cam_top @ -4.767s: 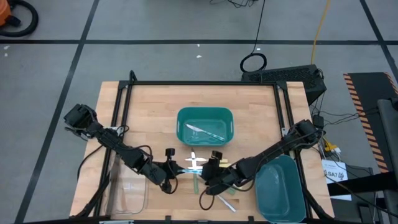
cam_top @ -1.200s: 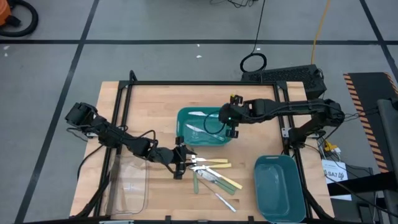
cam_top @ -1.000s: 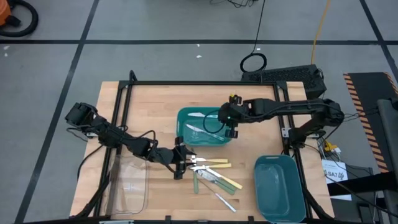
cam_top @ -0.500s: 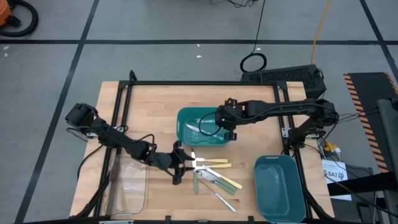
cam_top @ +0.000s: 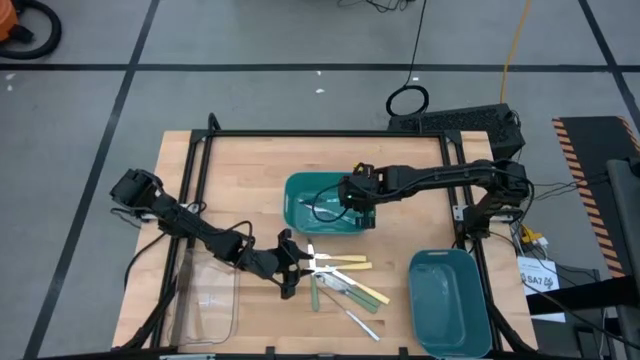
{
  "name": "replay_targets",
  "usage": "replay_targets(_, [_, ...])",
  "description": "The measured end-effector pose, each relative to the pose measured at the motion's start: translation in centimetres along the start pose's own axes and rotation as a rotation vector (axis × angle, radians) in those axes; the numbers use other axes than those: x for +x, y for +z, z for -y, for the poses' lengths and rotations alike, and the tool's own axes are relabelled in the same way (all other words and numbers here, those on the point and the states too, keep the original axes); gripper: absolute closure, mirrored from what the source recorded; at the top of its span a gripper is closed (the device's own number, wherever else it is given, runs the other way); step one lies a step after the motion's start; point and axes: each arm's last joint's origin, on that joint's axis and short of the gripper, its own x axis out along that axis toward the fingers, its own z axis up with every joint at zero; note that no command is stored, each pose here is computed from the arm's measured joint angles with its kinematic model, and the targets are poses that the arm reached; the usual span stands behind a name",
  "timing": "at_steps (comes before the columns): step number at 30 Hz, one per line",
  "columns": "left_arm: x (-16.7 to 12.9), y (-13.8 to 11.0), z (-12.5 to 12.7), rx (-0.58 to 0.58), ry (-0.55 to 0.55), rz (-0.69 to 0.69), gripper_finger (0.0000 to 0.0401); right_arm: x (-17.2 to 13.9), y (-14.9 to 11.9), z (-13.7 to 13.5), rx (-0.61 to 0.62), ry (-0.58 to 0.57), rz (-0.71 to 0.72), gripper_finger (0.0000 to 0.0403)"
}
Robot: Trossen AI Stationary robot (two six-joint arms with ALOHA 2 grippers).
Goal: Sort silverware by color (type)
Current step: Put the top blue knife into the green bin
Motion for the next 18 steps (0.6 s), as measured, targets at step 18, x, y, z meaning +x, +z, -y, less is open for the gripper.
replay_targets(18, [-0.07,0.06,0.19,0.016,-0.007,0.01,0.0217,0.81,-0.01,-0.26,0.02,0.027,-0.03,0.0326])
